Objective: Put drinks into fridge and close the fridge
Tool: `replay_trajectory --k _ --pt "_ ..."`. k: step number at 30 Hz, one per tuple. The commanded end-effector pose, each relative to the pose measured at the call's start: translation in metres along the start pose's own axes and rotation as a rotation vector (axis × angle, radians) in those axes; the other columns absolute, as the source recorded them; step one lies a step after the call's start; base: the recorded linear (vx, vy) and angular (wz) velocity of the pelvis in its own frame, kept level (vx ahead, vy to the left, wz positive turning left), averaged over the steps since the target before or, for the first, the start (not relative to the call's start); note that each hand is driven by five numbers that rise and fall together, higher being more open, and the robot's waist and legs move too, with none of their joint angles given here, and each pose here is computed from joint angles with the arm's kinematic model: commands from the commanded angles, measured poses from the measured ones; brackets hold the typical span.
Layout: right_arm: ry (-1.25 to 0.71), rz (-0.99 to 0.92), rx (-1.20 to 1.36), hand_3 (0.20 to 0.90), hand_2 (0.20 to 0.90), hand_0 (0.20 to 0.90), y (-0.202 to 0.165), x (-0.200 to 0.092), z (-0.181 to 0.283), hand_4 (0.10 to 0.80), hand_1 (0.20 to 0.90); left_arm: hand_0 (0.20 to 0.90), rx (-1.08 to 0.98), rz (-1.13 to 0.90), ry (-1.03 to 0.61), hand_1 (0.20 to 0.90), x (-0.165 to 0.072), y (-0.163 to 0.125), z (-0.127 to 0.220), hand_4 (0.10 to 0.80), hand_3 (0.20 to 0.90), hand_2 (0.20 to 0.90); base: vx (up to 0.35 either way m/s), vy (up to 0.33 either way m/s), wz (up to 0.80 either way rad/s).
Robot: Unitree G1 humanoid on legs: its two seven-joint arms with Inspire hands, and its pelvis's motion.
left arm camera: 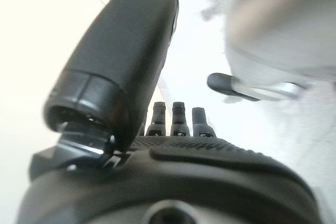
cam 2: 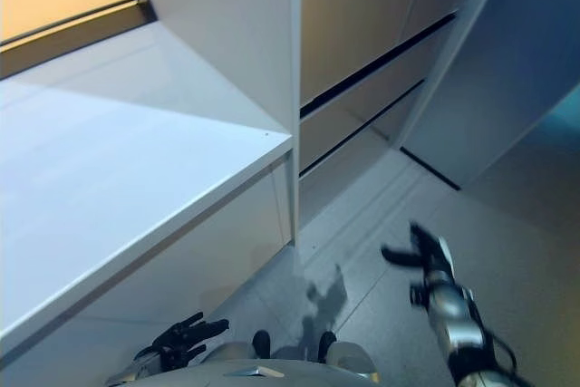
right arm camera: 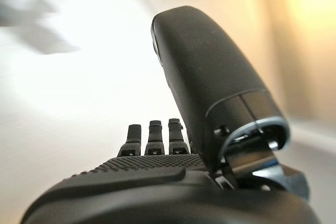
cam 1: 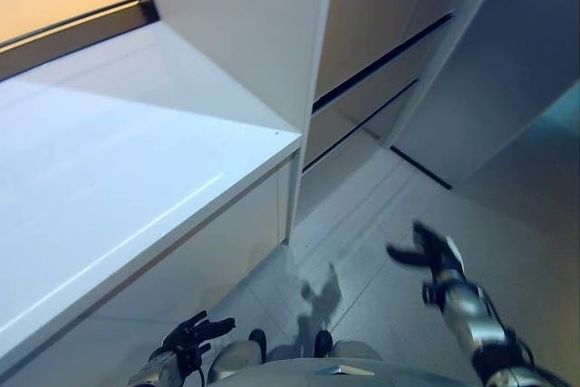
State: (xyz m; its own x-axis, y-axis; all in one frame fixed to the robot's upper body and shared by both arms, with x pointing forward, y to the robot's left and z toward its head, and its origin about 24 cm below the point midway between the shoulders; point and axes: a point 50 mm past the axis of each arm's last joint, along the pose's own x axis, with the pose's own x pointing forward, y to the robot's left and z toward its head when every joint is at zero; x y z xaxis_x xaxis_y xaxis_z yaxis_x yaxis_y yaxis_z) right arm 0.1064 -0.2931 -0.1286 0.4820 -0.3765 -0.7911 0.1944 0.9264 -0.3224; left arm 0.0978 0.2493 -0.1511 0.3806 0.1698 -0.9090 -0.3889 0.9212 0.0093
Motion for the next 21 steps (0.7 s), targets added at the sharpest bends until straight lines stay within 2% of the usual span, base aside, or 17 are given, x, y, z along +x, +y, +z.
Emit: replay_trajectory --k 1,6,9,13,21 --pt "-0.002 0.055 0.000 0.900 0.900 0.900 0.010 0.002 -0.002 0.800 0.900 0.900 0.028 0.057 -0.040 0.900 -0.001 0.020 0.006 0.800 0.900 0.900 -0.107 -0.043 -0.27" --pt "0.286 0.203 -0.110 0.900 0.900 0.900 0.031 -0.014 -0.065 0.800 0.900 0.900 0.090 0.033 -0.025 0.900 0.000 0.014 -0.006 0.800 0.900 0.900 -0.078 -0.027 -0.05" --pt "0.351 0.241 -0.105 0.900 0.900 0.900 0.040 -0.020 -0.078 0.800 0.900 0.900 0.088 0.019 -0.006 0.900 -0.001 0.009 -0.020 0.800 0.900 0.900 -0.010 -0.002 0.02" --pt "0.322 0.307 -0.136 0.900 0.900 0.900 0.049 -0.018 -0.072 0.800 0.900 0.900 0.105 -0.021 0.023 0.900 0.000 0.002 -0.026 0.800 0.900 0.900 0.000 0.000 0.00" --pt "0.302 0.307 -0.205 0.900 0.900 0.900 0.052 -0.016 -0.067 0.800 0.900 0.900 0.141 -0.050 0.030 0.900 0.000 -0.005 -0.028 0.800 0.900 0.900 0.000 0.000 0.00"
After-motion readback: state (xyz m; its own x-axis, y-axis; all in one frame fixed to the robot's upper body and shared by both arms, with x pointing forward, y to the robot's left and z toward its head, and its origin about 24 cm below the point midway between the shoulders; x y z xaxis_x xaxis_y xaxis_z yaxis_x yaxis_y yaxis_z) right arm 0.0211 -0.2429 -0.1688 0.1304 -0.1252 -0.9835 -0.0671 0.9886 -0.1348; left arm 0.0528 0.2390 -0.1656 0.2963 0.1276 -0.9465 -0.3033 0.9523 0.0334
